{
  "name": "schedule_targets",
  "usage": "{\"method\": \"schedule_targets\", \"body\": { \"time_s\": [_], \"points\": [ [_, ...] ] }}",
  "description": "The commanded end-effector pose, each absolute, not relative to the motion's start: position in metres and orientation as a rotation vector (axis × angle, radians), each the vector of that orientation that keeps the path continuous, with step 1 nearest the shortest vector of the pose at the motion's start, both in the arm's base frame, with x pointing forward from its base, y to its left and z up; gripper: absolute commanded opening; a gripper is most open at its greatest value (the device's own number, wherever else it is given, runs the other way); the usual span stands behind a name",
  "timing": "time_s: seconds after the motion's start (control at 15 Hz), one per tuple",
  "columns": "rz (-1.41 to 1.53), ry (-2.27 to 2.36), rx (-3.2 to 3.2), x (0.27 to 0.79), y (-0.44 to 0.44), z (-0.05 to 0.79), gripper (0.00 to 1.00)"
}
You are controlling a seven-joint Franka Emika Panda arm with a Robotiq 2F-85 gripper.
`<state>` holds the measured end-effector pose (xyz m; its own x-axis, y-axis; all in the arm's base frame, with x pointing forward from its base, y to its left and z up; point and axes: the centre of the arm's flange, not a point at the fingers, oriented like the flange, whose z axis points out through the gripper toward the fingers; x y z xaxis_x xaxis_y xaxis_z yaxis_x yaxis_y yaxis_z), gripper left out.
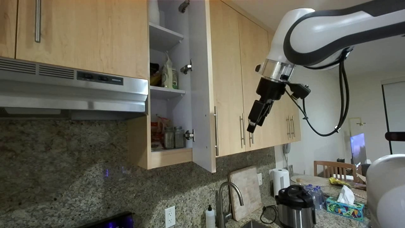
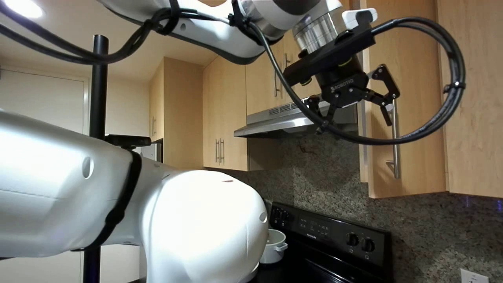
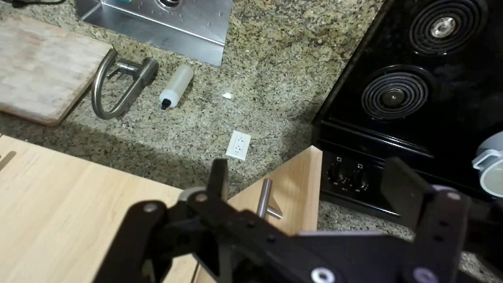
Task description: Open the cabinet door
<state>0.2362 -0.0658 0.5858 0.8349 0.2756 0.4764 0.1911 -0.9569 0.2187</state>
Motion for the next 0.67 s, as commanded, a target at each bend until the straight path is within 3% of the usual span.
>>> {"method": "schedule_targets", "body": {
  "time_s": [0.0,0.6],
  "points": [
    [0.750,0.481,2.821,0.238,-0.032,0.601,1.00],
    [0.830,0.730,2.685,0.276,0.061,0.622,1.00]
  ]
}}
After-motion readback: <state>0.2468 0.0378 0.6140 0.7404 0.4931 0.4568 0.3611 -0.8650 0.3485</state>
